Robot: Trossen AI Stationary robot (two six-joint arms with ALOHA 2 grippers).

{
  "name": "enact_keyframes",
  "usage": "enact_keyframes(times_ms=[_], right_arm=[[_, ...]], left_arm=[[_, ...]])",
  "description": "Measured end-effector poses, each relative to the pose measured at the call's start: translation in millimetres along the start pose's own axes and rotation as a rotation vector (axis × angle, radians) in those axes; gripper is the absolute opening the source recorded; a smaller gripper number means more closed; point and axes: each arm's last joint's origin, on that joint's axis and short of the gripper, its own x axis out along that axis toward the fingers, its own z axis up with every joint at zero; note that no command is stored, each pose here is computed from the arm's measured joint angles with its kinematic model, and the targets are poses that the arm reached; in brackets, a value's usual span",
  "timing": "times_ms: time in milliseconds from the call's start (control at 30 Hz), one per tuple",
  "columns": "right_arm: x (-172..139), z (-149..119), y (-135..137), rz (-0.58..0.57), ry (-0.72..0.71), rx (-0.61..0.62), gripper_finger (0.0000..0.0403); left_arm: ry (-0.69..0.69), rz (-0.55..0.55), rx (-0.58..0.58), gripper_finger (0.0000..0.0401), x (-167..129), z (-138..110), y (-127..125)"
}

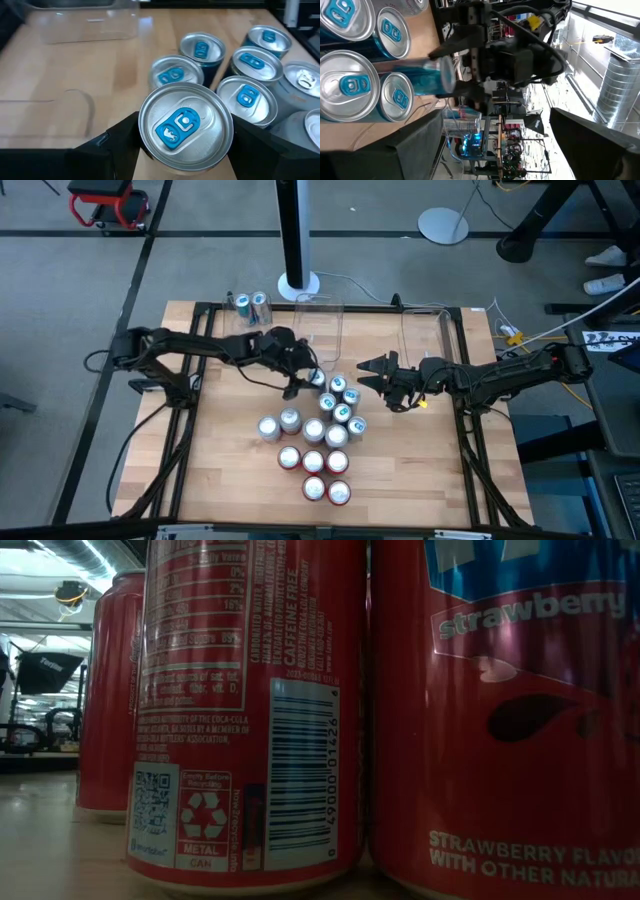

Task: Sort soda cans
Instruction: Put the blue soda can into the left transparent bin

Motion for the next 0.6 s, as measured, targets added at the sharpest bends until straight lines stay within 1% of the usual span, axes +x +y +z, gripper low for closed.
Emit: enact_keyframes(times_ms=[300,500,600], right_arm=[[0,0,0,0.000,0.000,0.000,0.0366],[0,0,0,0.000,0.000,0.000,0.0366],[0,0,0,0.001,0.000,0.000,0.0366]], left_arm=[[-0.041,0.184,0.013,0.0240,-47,19,-6],[-0.115,0.345,0.006,0.0241,-86,31,-10],[-0.147,0.446,-0.005,0.0241,-103,35,-11]])
